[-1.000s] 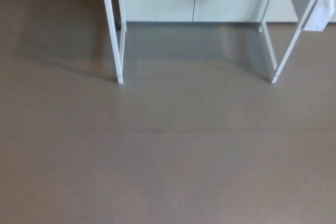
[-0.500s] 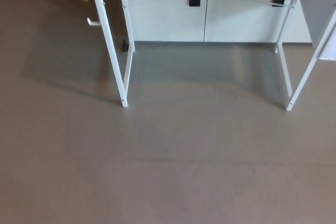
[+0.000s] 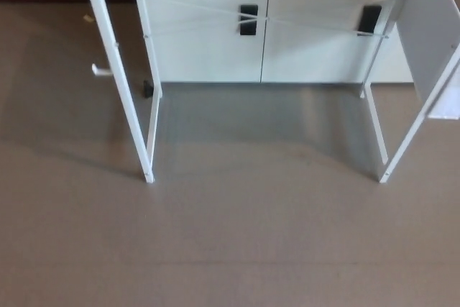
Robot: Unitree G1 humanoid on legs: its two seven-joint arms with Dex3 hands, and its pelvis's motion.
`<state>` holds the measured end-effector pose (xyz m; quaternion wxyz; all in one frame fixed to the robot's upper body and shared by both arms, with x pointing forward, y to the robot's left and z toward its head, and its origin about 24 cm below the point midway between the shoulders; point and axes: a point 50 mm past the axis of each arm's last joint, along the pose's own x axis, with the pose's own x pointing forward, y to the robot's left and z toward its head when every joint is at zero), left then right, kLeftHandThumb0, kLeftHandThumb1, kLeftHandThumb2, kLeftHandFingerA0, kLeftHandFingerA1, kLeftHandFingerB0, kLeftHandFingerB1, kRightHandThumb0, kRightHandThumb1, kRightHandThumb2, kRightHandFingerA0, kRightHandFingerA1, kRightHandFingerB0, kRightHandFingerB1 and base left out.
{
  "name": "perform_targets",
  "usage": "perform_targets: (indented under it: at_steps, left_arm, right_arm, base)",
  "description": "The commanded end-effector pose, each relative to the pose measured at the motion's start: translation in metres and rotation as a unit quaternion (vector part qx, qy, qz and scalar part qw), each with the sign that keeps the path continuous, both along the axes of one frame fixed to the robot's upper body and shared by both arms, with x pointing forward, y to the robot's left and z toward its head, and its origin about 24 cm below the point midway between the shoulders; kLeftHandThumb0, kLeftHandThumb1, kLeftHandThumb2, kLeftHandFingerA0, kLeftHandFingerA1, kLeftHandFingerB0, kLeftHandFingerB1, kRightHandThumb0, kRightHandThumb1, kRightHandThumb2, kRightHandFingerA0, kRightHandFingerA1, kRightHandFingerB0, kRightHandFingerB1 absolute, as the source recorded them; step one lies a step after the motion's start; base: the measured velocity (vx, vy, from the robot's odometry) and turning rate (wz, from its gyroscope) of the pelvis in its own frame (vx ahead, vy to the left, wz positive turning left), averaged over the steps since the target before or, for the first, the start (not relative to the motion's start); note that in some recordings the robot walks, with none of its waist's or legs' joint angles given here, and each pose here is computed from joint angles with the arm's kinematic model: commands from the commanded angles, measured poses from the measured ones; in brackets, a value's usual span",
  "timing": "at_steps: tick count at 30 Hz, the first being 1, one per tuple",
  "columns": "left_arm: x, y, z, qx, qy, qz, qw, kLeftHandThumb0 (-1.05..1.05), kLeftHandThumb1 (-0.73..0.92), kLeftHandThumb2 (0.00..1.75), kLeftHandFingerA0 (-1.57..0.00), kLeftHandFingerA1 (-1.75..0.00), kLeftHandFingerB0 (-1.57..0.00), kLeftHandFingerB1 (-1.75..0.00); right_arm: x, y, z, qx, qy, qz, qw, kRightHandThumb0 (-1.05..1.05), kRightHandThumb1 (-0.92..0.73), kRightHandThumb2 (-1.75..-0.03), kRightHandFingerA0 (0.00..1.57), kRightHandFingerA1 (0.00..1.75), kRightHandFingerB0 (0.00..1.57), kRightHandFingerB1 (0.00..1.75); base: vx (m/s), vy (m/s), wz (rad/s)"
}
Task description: The robot walks towards a desk on which a file tray is kept in the middle and a cube is kept to its right. The robot lifts the cube using its right hand and places it on the file tray.
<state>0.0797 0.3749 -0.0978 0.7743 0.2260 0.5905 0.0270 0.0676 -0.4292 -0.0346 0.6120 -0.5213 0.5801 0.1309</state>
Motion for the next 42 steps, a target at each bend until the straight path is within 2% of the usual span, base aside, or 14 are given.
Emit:
perform_targets:
  at_steps: [1,13,14,16,19,20,24,25,26,36,38,39,40,42]
  left_arm:
    - [-0.003,0.003,0.001,0.009,0.005,0.003,1.0,-0.67,0.61,0.99,0.0,-0.48,-0.02,-0.27]
    - [0.004,0.003,0.002,0.012,0.006,-0.014,1.0,-0.65,0.65,1.02,0.0,-0.45,0.0,-0.25]
    - [0.004,0.003,0.003,0.004,0.004,-0.012,1.0,-0.63,0.86,0.64,0.0,-0.45,0.0,-0.23]
    - [0.005,0.003,0.003,0.004,0.006,-0.014,1.0,-0.65,0.65,1.03,0.0,-0.42,0.0,-0.24]
    - [0.007,0.003,0.003,0.007,0.003,-0.011,1.0,-0.65,0.85,0.65,0.0,-0.49,0.0,-0.28]
    - [0.008,0.003,0.003,0.007,-0.002,-0.01,1.0,-0.66,0.63,1.01,0.0,-0.44,-0.01,-0.24]
    - [0.008,0.002,0.003,0.007,0.0,-0.018,1.0,-0.67,0.64,1.02,0.0,-0.46,-0.01,-0.25]
    - [0.008,0.002,0.003,0.01,0.002,-0.015,1.0,-0.65,0.86,0.65,0.0,-0.48,0.0,-0.27]
    - [0.008,0.002,0.003,0.006,-0.004,-0.009,1.0,-0.67,0.63,1.01,0.0,-0.46,-0.01,-0.26]
    - [0.008,0.003,0.004,0.012,0.004,-0.025,1.0,-0.69,0.67,1.03,0.0,-0.42,0.0,-0.2]
    - [0.008,0.003,0.004,0.005,-0.002,-0.014,1.0,-0.63,0.86,0.66,0.0,-0.44,0.0,-0.24]
    - [0.008,0.003,0.003,0.01,-0.001,-0.014,1.0,-0.69,0.64,1.01,-0.01,-0.48,-0.01,-0.27]
    - [0.01,0.003,0.004,0.01,-0.003,-0.013,1.0,-0.67,0.85,0.65,0.0,-0.5,0.0,-0.29]
    - [0.011,0.003,0.004,0.012,-0.003,-0.019,1.0,-0.66,0.65,1.03,0.0,-0.46,0.0,-0.25]
  right_arm:
    - [0.0,-0.004,0.003,-0.008,0.003,-0.001,1.0,-0.75,-0.78,-0.64,0.31,0.32,0.53,0.36]
    - [0.004,-0.004,0.004,-0.008,-0.003,-0.003,1.0,-0.75,-0.78,-0.64,0.31,0.32,0.53,0.36]
    - [0.004,-0.004,0.004,-0.008,-0.003,-0.003,1.0,-0.75,-0.78,-0.64,0.31,0.32,0.53,0.36]
    - [0.004,-0.003,0.003,-0.007,-0.003,-0.004,1.0,-0.75,-0.78,-0.64,0.31,0.32,0.53,0.36]
    - [0.004,-0.003,0.003,-0.007,-0.004,-0.005,1.0,-0.75,-0.78,-0.64,0.31,0.32,0.53,0.36]
    - [0.004,-0.003,0.003,-0.006,-0.005,-0.005,1.0,-0.75,-0.78,-0.64,0.31,0.32,0.53,0.36]
    - [0.004,-0.003,0.003,-0.006,-0.005,-0.005,1.0,-0.75,-0.78,-0.64,0.31,0.32,0.53,0.36]
    - [0.004,-0.003,0.003,-0.006,-0.005,-0.005,1.0,-0.75,-0.78,-0.64,0.31,0.32,0.53,0.36]
    - [0.004,-0.003,0.003,-0.006,-0.005,-0.005,1.0,-0.75,-0.78,-0.64,0.31,0.32,0.53,0.36]
    - [0.006,-0.003,0.004,-0.007,-0.007,-0.004,1.0,-0.75,-0.78,-0.64,0.31,0.32,0.53,0.36]
    - [0.006,-0.003,0.004,-0.007,-0.007,-0.004,1.0,-0.75,-0.78,-0.64,0.31,0.32,0.53,0.36]
    - [0.006,-0.003,0.004,-0.007,-0.007,-0.004,1.0,-0.75,-0.78,-0.64,0.31,0.32,0.53,0.36]
    - [0.008,-0.003,0.004,-0.007,-0.009,-0.005,1.0,-0.75,-0.78,-0.64,0.31,0.32,0.53,0.36]
    - [0.009,-0.003,0.004,-0.007,-0.01,-0.005,1.0,-0.75,-0.78,-0.64,0.31,0.32,0.53,0.36]
  base:
    - [0.25,-0.012,0.15]
    - [0.32,-0.149,0.02]
    - [0.27,-0.045,-0.02]
    - [0.22,-0.014,-0.05]
    - [0.19,0.071,-0.15]
    - [0.24,0.127,-0.2]
    - [0.27,0.176,-0.2]
    - [0.25,0.318,-0.75]
    - [0.24,0.309,-0.42]
    - [0.19,0.127,0.07]
    - [0.16,-0.052,0.06]
    - [0.25,-0.043,0.19]
    - [0.2,-0.126,0.12]
    - [0.18,-0.087,0.17]
